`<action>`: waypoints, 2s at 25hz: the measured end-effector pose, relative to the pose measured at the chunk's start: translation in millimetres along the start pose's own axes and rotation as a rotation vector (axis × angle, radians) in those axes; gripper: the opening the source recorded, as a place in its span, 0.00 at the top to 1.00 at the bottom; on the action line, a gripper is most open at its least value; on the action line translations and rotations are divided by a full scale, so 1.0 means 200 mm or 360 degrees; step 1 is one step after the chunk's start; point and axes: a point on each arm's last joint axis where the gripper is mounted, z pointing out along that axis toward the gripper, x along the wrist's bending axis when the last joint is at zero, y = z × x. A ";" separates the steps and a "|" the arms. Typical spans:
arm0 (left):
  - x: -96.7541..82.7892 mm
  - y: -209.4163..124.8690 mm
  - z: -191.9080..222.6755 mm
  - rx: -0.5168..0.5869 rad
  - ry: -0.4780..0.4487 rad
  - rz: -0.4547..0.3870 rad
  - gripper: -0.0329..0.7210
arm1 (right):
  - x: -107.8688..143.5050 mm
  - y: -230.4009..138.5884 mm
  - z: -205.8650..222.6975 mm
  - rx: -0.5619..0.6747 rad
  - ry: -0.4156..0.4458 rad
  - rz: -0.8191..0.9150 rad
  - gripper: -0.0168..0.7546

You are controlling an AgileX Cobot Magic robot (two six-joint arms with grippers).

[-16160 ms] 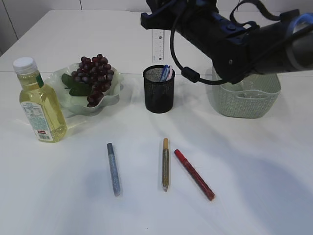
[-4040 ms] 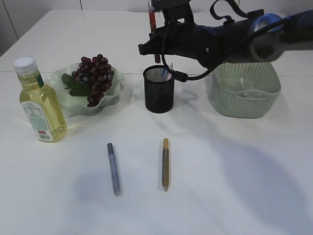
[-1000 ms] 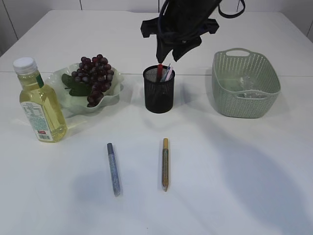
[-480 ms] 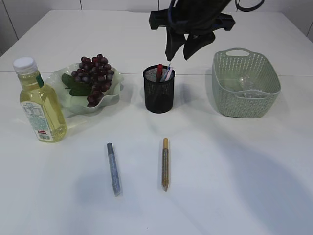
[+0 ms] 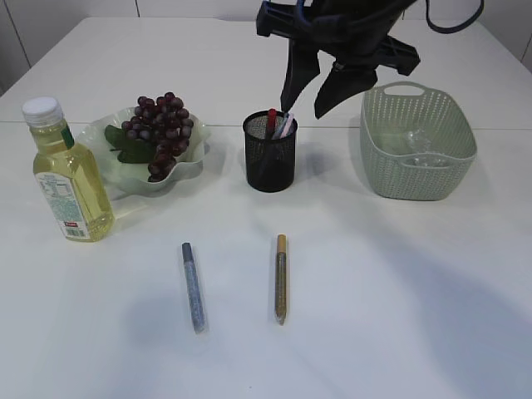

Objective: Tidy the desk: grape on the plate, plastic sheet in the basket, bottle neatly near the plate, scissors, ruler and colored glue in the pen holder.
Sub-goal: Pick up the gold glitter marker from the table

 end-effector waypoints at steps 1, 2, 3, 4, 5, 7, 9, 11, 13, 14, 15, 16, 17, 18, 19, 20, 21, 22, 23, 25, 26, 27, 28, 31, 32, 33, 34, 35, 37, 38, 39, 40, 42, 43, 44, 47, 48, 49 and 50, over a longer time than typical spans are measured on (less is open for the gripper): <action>0.00 0.00 0.00 0.0006 0.0000 -0.0002 0.38 | 0.00 0.00 0.00 0.0002 -0.0004 0.0023 0.55; 0.00 0.01 0.01 0.0013 0.0001 -0.0001 0.38 | -0.01 0.00 0.01 0.0006 -0.0013 0.0053 0.55; 0.00 0.01 0.02 0.0022 -0.0001 -0.0001 0.38 | -0.01 0.00 0.03 0.0016 -0.0022 0.0087 0.55; -0.01 0.01 0.02 0.0029 -0.0005 -0.0002 0.38 | -0.02 0.00 0.05 0.0031 -0.0032 0.0107 0.55; -0.01 0.02 0.03 0.0041 -0.0008 -0.0002 0.38 | -0.02 0.00 0.07 0.0041 -0.0039 0.0116 0.55; -0.01 0.02 0.04 0.0060 -0.0020 -0.0004 0.38 | 0.00 0.00 0.13 0.0083 -0.0062 0.0123 0.55; -0.02 0.03 0.06 0.0080 -0.0033 -0.0007 0.38 | 0.03 -0.02 0.20 0.0122 -0.0091 0.0109 0.55; -0.02 0.03 0.06 0.0085 -0.0038 -0.0010 0.38 | 0.06 -0.04 0.26 0.0160 -0.0124 0.0076 0.55; -0.02 0.03 0.06 0.0085 -0.0038 -0.0010 0.38 | 0.08 -0.05 0.33 0.0203 -0.0148 0.0065 0.55; -0.02 0.03 0.06 0.0085 -0.0038 -0.0010 0.38 | 0.09 -0.06 0.38 0.0231 -0.0161 0.0069 0.55; -0.02 0.03 0.06 0.0085 -0.0038 -0.0010 0.38 | 0.08 -0.06 0.42 0.0260 -0.0171 0.0076 0.55; -0.02 0.03 0.06 0.0085 -0.0038 -0.0010 0.38 | 0.08 -0.06 0.46 0.0283 -0.0182 0.0082 0.55; -0.02 0.03 0.06 0.0085 -0.0038 -0.0010 0.38 | 0.07 -0.07 0.50 0.0307 -0.0194 0.0089 0.55; -0.02 0.03 0.06 0.0085 -0.0038 -0.0010 0.38 | 0.06 -0.07 0.53 0.0327 -0.0204 0.0094 0.55; -0.02 0.03 0.06 0.0085 -0.0038 -0.0010 0.38 | 0.06 -0.07 0.55 0.0338 -0.0210 0.0099 0.55; -0.02 0.03 0.06 0.0085 -0.0039 -0.0011 0.38 | 0.05 -0.07 0.57 0.0349 -0.0224 0.0098 0.55; -0.02 0.03 0.06 0.0085 -0.0039 -0.0011 0.38 | 0.04 -0.07 0.60 0.0357 -0.0240 0.0096 0.55; -0.02 0.03 0.06 0.0085 -0.0039 -0.0011 0.38 | 0.03 -0.07 0.62 0.0364 -0.0261 0.0090 0.55; -0.02 0.03 0.06 0.0085 -0.0039 -0.0011 0.38 | 0.02 -0.07 0.63 0.0369 -0.0274 0.0091 0.55; -0.02 0.03 0.06 0.0085 -0.0039 -0.0011 0.38 | 0.01 -0.07 0.66 0.0376 -0.0303 0.0083 0.55; -0.02 0.03 0.06 0.0085 -0.0039 -0.0011 0.38 | 0.00 -0.07 0.68 0.0383 -0.0313 0.0081 0.55; -0.02 0.03 0.06 0.0085 -0.0039 -0.0011 0.38 | 0.00 -0.07 0.69 0.0389 -0.0323 0.0079 0.55; -0.02 0.03 0.06 0.0085 -0.0039 -0.0011 0.38 | -0.01 -0.08 0.72 0.0405 -0.0334 0.0080 0.55; -0.02 0.03 0.06 0.0085 -0.0042 -0.0012 0.38 | -0.03 -0.09 0.79 0.0456 -0.0339 0.0098 0.55; -0.02 0.03 0.06 0.0085 -0.0042 -0.0012 0.38 | -0.03 -0.09 0.81 0.0470 -0.0336 0.0106 0.55; -0.02 0.03 0.06 0.0085 -0.0042 -0.0012 0.38 | -0.03 -0.10 0.82 0.0479 -0.0334 0.0114 0.55; -0.02 0.03 0.06 0.0085 -0.0042 -0.0012 0.38 | -0.03 -0.09 0.83 0.0477 -0.0333 0.0123 0.55; -0.02 0.03 0.06 0.0085 -0.0042 -0.0012 0.38 | -0.03 -0.10 0.83 0.0478 -0.0334 0.0126 0.55; -0.02 0.03 0.06 0.0085 -0.0042 -0.0012 0.38 | -0.03 -0.09 0.83 0.0475 -0.0335 0.0138 0.55; -0.02 0.03 0.06 0.0085 -0.0042 -0.0012 0.38 | -0.03 -0.09 0.83 0.0474 -0.0336 0.0147 0.55; -0.02 0.03 0.06 0.0085 -0.0042 -0.0012 0.38 | -0.03 -0.09 0.83 0.0474 -0.0335 0.0157 0.55; -0.02 0.03 0.06 0.0085 -0.0042 -0.0012 0.38 | -0.03 -0.09 0.83 0.0472 -0.0337 0.0172 0.55; -0.02 0.03 0.06 0.0085 -0.0042 -0.0012 0.38 | -0.03 -0.10 0.84 0.0475 -0.0343 0.0191 0.55; -0.02 0.03 0.06 0.0086 -0.0045 -0.0013 0.38 | -0.03 -0.10 0.84 0.0478 -0.0347 0.0204 0.55; -0.02 0.03 0.06 0.0086 -0.0049 -0.0014 0.38 | -0.03 -0.10 0.85 0.0480 -0.0349 0.0210 0.55; -0.03 0.03 0.06 0.0087 -0.0059 -0.0018 0.38 | -0.05 -0.11 0.89 0.0503 -0.0366 0.0236 0.55; -0.03 0.03 0.06 0.0087 -0.0059 -0.0018 0.38 | -0.05 -0.11 0.90 0.0513 -0.0368 0.0243 0.55; -0.03 0.03 0.06 0.0087 -0.0062 -0.0019 0.38 | -0.06 -0.12 0.93 0.0528 -0.0370 0.0253 0.55; -0.03 0.03 0.06 0.0088 -0.0066 -0.0020 0.38 | -0.06 -0.12 0.95 0.0543 -0.0375 0.0257 0.55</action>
